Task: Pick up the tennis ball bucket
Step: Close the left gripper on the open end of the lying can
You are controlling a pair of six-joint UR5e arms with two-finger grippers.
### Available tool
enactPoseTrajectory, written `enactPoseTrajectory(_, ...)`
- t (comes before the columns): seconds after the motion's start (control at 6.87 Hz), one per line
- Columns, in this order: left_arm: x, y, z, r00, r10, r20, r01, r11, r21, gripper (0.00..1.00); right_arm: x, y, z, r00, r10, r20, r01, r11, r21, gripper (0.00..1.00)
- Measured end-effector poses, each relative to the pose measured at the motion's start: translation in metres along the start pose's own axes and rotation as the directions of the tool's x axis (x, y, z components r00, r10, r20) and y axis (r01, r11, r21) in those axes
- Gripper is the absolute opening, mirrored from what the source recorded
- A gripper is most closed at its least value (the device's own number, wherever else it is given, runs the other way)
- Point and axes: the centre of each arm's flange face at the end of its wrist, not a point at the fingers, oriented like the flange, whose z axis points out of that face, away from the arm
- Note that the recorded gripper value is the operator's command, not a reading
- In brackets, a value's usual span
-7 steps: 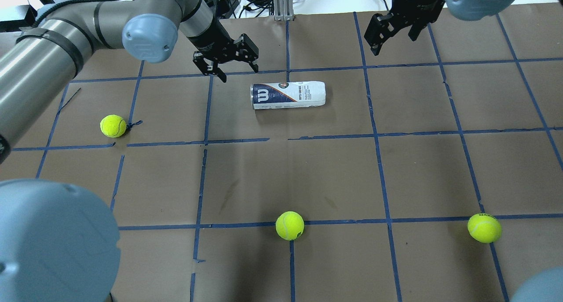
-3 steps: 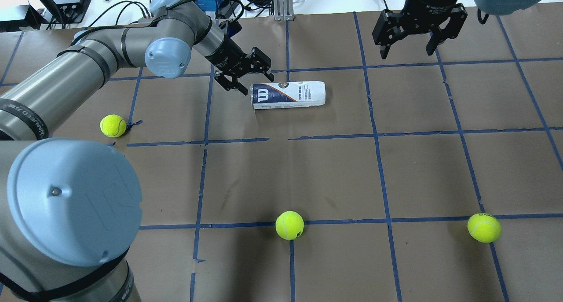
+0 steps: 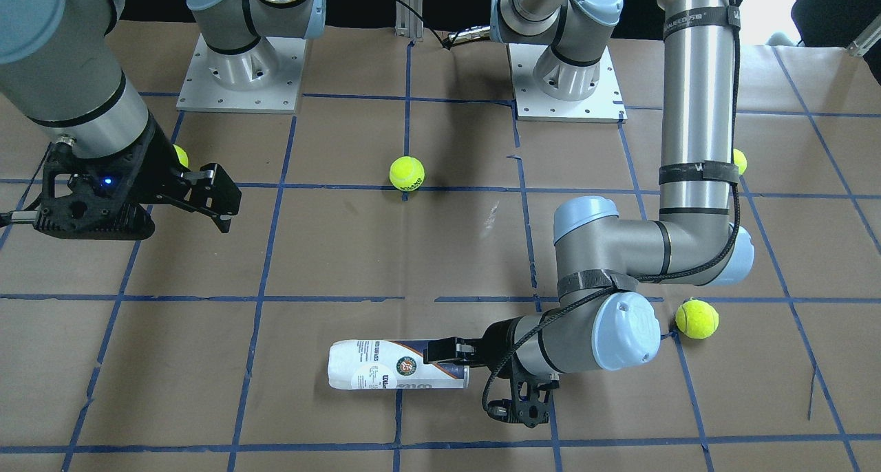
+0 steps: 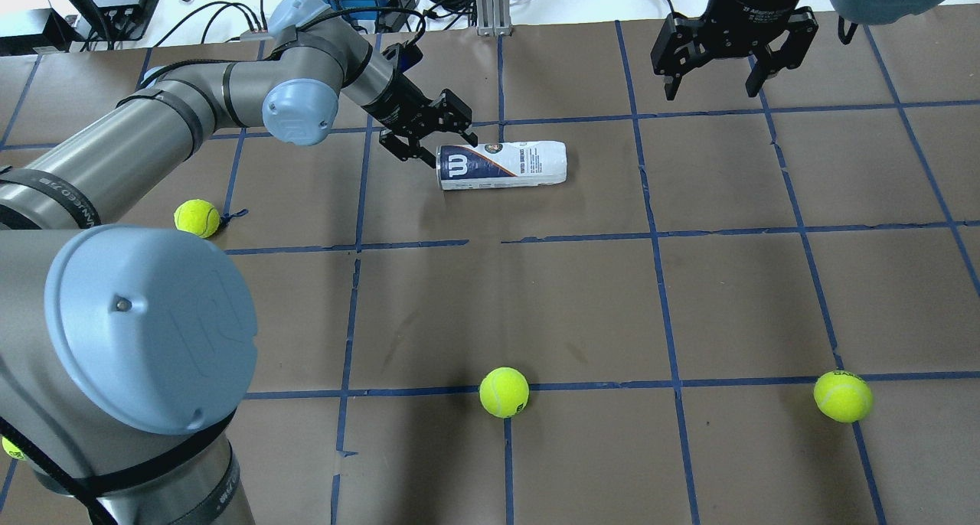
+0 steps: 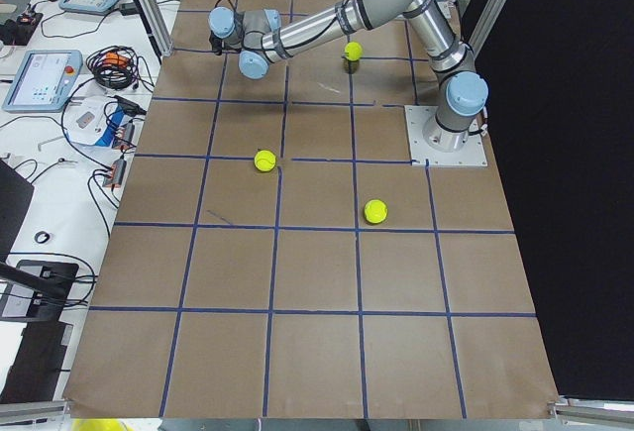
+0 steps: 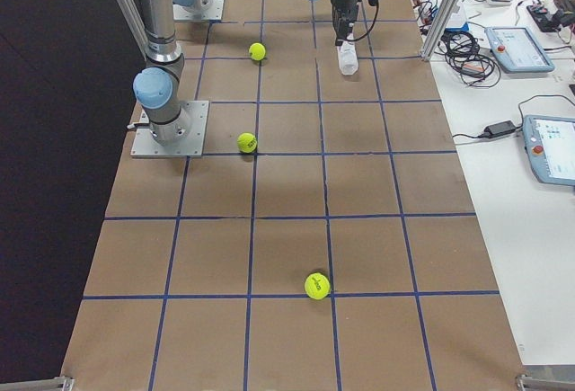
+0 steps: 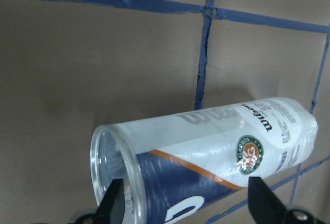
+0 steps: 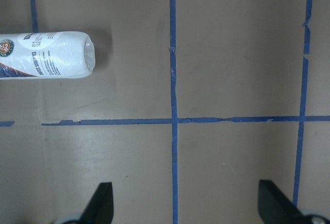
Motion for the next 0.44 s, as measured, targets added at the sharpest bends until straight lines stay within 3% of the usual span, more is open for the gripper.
enactPoseTrajectory(0.29,0.0079,0.0020,-0.0034,0.998,-0.001,-0.056,0.002,1.000,0.015,0.02,-0.0009,0.0003,-0.0001,1.000,0.011,0.001,-0.011,1.000,0.003,1.00)
enactPoseTrajectory(0.44,0.0119,0.0033,-0.0080,0.998,-0.005,-0.063,0.007,1.000,0.023,0.00,-0.0009,0.0003,0.0004,1.000,0.012,0.000,-0.012,1.000,0.003,1.00)
